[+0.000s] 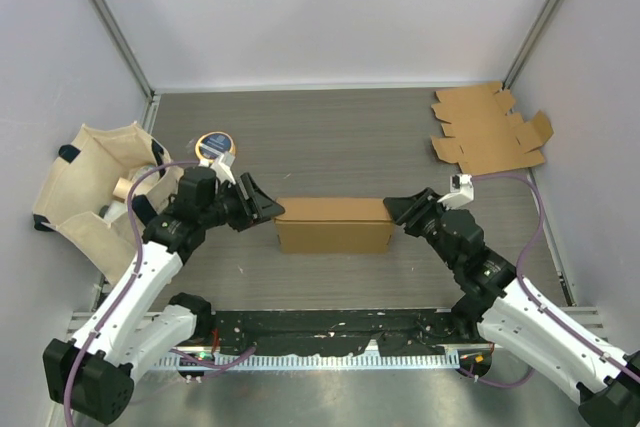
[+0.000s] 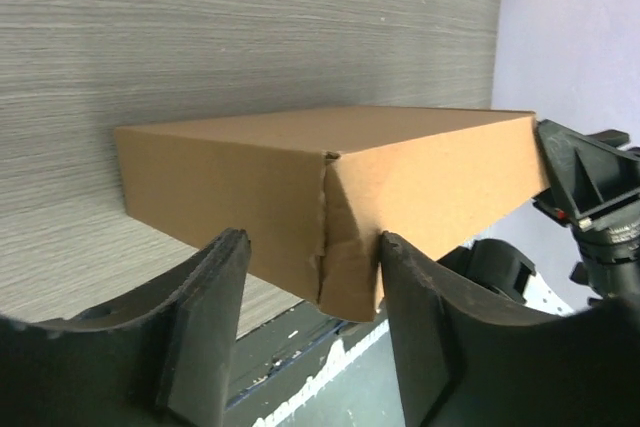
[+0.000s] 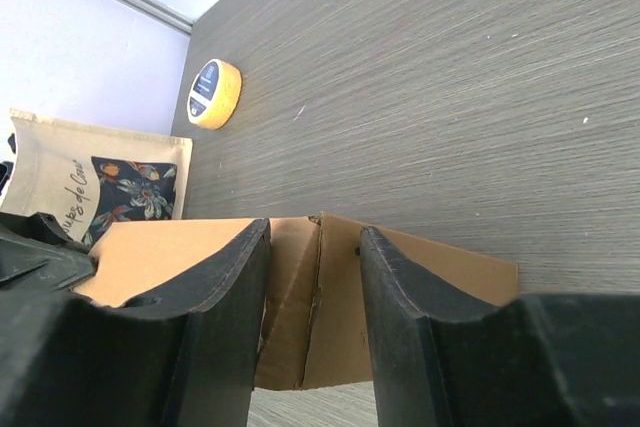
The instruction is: Fold the paper box
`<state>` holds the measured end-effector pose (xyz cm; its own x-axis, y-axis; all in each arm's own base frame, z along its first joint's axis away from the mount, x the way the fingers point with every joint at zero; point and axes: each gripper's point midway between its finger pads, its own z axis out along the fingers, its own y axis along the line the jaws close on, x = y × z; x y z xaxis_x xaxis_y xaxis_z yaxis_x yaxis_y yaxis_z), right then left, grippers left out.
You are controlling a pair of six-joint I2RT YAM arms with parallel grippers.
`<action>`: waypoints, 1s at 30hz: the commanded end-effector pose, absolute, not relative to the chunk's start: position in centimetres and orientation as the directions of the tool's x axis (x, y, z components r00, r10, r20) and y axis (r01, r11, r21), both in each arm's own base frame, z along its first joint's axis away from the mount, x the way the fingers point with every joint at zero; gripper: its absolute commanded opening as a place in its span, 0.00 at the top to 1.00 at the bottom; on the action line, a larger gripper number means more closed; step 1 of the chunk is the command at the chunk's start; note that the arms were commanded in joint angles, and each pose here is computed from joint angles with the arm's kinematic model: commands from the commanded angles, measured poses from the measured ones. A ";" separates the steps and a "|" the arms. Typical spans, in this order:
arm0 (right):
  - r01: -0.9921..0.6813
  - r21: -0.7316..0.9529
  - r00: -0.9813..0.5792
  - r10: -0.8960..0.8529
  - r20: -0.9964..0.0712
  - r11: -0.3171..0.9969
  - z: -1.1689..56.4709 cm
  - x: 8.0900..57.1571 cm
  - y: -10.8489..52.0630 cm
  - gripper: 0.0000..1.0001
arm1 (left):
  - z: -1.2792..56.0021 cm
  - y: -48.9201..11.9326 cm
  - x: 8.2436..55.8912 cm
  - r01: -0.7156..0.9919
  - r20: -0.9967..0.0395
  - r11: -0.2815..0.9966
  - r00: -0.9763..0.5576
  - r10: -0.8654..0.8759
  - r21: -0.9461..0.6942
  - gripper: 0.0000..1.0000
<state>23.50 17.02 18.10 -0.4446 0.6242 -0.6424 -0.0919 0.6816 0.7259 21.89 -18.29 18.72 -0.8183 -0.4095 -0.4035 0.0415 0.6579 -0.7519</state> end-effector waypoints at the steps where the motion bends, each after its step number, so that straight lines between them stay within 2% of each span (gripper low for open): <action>1: -0.096 0.629 -0.565 0.479 -0.672 0.771 14.5 21.5 17.0 0.51 | 17.6 -17.9 20.9 0.063 -0.410 0.704 -0.848 -0.336 -0.707 0.34; 3: -0.114 0.621 -0.555 0.468 -0.687 0.776 16.6 22.0 17.2 0.47 | 18.3 -18.0 20.9 0.073 -0.411 0.705 -0.852 -0.323 -0.705 0.25; 4: -0.118 0.607 -0.563 0.451 -0.693 0.785 16.7 21.9 17.2 0.44 | 19.3 -18.1 21.2 0.089 -0.425 0.700 -0.846 -0.322 -0.708 0.24; 13: -0.157 0.642 -0.548 0.475 -0.689 0.751 17.6 21.7 17.7 0.43 | 20.4 -18.8 21.2 0.094 -0.410 0.658 -0.844 -0.347 -0.748 0.21; 19: -0.154 0.623 -0.563 0.450 -0.693 0.767 16.9 21.5 17.6 0.44 | 21.9 -18.6 21.2 0.111 -0.434 0.665 -0.833 -0.343 -0.739 0.28; 23: -0.151 0.627 -0.552 0.461 -0.695 0.764 16.5 21.2 17.2 0.45 | 21.3 -17.9 20.8 0.113 -0.455 0.689 -0.824 -0.337 -0.716 0.38; 24: -0.151 0.630 -0.553 0.464 -0.693 0.762 16.4 21.1 17.1 0.46 | 21.1 -17.8 20.8 0.110 -0.458 0.693 -0.821 -0.340 -0.713 0.37; 26: -0.151 0.633 -0.557 0.464 -0.689 0.759 15.8 20.9 17.1 0.50 | 20.7 -17.8 20.6 0.115 -0.459 0.686 -0.819 -0.344 -0.719 0.26; 28: -0.168 0.642 -0.553 0.467 -0.690 0.748 15.7 20.8 17.2 0.56 | 19.6 -18.0 20.5 0.099 -0.436 0.677 -0.830 -0.348 -0.730 0.27; 30: -0.167 0.639 -0.560 0.461 -0.689 0.751 14.5 20.6 17.2 0.62 | 18.5 -18.0 20.4 0.079 -0.416 0.681 -0.840 -0.348 -0.728 0.39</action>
<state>21.63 17.40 18.41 -0.5014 0.5247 -0.6880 -0.1834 0.7126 0.6772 20.57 -17.84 20.05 -0.8292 -0.3529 -0.4334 0.0882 0.6832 -0.7249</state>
